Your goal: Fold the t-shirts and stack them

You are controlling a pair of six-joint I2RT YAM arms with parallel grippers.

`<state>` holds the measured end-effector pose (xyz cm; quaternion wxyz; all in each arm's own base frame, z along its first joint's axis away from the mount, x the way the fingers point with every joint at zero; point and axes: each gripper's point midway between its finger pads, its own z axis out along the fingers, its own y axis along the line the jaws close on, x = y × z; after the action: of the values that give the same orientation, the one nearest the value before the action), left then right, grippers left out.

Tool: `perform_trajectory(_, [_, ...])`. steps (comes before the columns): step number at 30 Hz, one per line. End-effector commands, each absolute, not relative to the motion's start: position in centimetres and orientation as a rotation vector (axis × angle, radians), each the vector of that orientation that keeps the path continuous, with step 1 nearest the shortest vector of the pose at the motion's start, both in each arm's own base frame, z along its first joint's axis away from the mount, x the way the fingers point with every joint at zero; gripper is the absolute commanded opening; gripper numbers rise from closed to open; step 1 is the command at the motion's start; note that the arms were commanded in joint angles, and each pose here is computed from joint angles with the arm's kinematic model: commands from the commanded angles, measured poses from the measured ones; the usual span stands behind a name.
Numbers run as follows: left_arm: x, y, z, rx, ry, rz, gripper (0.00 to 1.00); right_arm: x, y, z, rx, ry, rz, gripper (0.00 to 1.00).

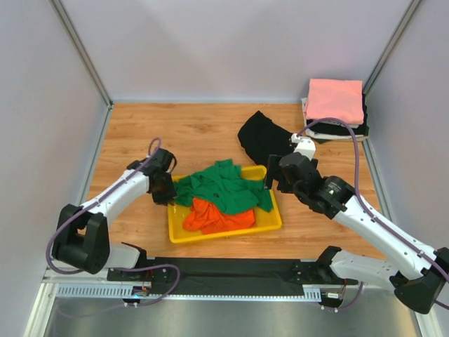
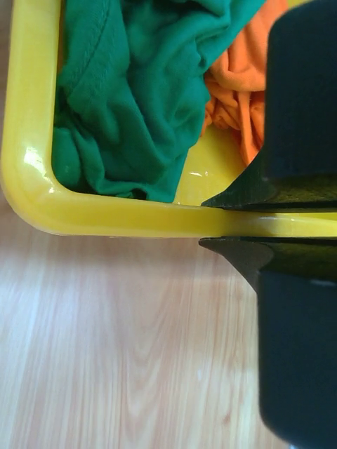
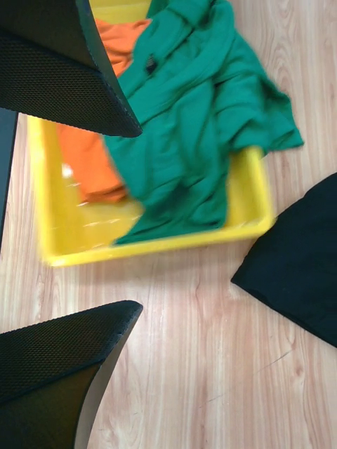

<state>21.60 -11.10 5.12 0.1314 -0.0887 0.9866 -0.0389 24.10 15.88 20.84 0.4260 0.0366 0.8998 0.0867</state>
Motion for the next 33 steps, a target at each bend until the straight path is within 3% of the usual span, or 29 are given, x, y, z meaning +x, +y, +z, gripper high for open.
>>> perform_trajectory(1, [25.7, -7.8, 10.0, -0.493, 2.676, -0.201, 0.0, 24.2, 16.2, 22.4, 0.099, 2.187, 0.286, 1.0])
perform_trajectory(7, [27.0, 3.5, 12.6, -1.054, 2.459, -0.158, 0.0, 24.0, 16.6, 22.5, 0.092, 2.179, 0.337, 1.0])
perform_trajectory(11, [29.1, 6.5, 12.1, -1.389, 2.248, -0.338, 0.0, 24.1, 16.9, 21.7, 0.079, 2.188, 0.337, 1.0])
perform_trajectory(17, [37.3, 8.6, 13.2, -1.506, 1.989, -0.604, 0.0, 27.1, 14.8, 18.9, 0.245, 2.293, 0.317, 0.98])
perform_trajectory(22, [41.5, 11.5, 12.2, -1.617, 1.958, -0.568, 0.0, 32.3, 12.0, 15.8, 0.358, 2.404, 0.25, 0.96])
perform_trajectory(26, [44.9, 13.2, 13.5, -1.68, 1.757, -0.69, 0.0, 36.5, 10.3, 13.3, 0.494, 2.448, 0.374, 0.86])
perform_trajectory(30, [45.3, 14.6, 13.9, -1.759, 1.611, -0.682, 0.0, 39.0, 10.4, 11.1, 0.532, 2.464, 0.475, 0.76])
perform_trajectory(33, [46.6, 14.2, 13.2, -1.714, 1.696, -0.726, 0.11, 39.8, 11.9, 8.9, 0.527, 2.491, 0.568, 0.61])
